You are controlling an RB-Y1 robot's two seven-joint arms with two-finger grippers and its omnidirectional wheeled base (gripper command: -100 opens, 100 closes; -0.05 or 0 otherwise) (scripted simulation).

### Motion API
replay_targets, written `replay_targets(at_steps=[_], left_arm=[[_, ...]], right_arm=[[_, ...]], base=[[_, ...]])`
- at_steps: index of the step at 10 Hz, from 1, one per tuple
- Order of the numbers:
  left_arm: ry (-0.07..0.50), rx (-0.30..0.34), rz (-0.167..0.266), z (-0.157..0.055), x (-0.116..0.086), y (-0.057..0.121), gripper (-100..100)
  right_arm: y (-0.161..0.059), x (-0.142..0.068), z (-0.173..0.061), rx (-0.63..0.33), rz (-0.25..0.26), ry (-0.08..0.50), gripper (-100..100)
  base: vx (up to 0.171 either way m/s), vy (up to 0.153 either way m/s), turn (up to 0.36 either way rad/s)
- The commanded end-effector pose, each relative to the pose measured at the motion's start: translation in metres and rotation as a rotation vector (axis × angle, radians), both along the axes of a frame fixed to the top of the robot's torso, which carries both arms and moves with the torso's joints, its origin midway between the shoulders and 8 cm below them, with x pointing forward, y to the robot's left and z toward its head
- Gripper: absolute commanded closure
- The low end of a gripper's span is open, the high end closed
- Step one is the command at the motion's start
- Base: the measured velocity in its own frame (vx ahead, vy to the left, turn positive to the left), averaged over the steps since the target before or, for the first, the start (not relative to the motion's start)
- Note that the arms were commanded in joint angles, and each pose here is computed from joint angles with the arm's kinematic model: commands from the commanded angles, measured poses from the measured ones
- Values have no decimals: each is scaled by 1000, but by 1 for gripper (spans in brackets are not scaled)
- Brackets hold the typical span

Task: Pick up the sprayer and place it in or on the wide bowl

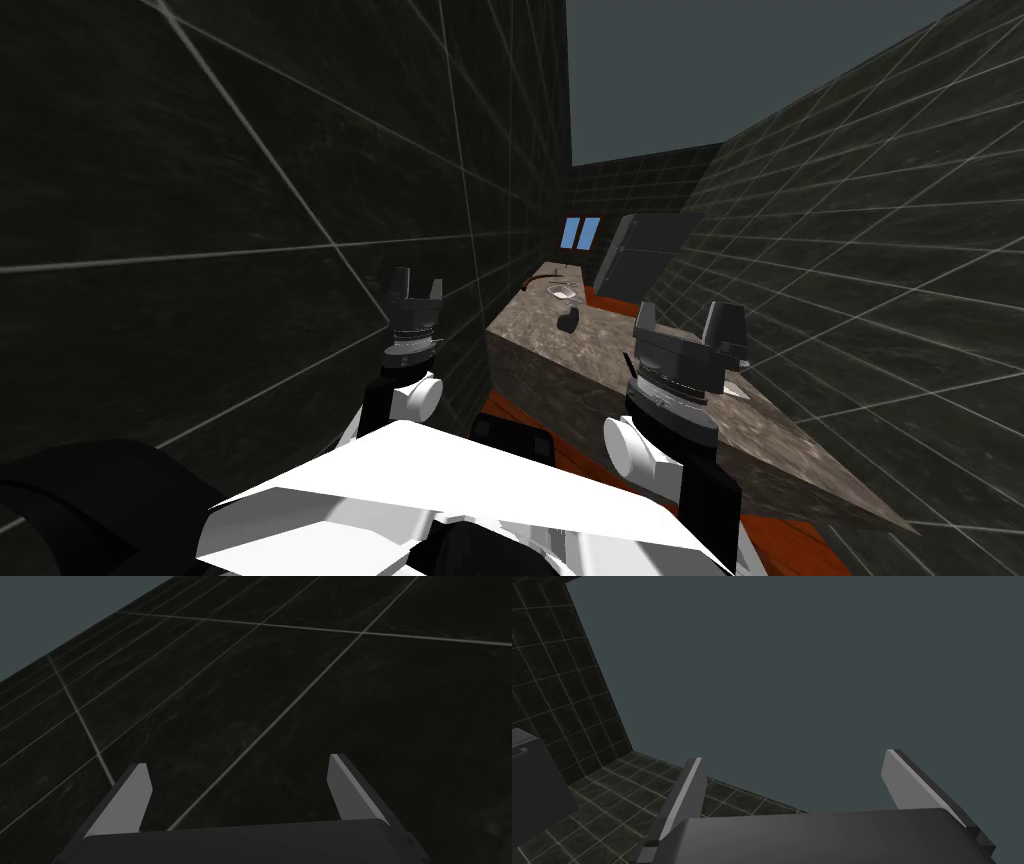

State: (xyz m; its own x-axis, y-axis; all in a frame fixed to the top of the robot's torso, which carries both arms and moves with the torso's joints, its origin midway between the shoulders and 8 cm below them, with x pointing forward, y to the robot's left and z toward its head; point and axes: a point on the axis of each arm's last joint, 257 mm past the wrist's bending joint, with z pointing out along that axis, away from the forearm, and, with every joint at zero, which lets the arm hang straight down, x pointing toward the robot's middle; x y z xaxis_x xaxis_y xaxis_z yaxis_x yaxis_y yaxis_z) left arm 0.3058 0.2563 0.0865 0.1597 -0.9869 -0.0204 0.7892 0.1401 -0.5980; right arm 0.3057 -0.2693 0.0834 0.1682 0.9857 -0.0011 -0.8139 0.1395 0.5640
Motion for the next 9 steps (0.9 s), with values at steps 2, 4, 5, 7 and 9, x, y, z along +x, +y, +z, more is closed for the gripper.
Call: replay_targets(at_steps=[2, 4, 5, 7, 9], left_arm=[[0, 0, 0, 0, 0, 0, 0], [0, 0, 0, 0, 0, 0, 0], [0, 0, 0, 0, 0, 0, 0], [0, 0, 0, 0, 0, 0, 0], [0, 0, 0, 0, 0, 0, 0]], right_arm=[[4, 15, -11, 12, 71, 50, -100], [6, 32, -25, 35, 137, 106, -100], [7, 42, -33, 51, 174, 141, -100], [8, 64, -55, 93, 252, 224, -100], [8, 77, -69, 118, 291, 275, -100]], base=[[-49, -124, 56], [-90, -201, 79], [-48, -237, 111], [-89, -230, 111], [-100, -220, 105]])
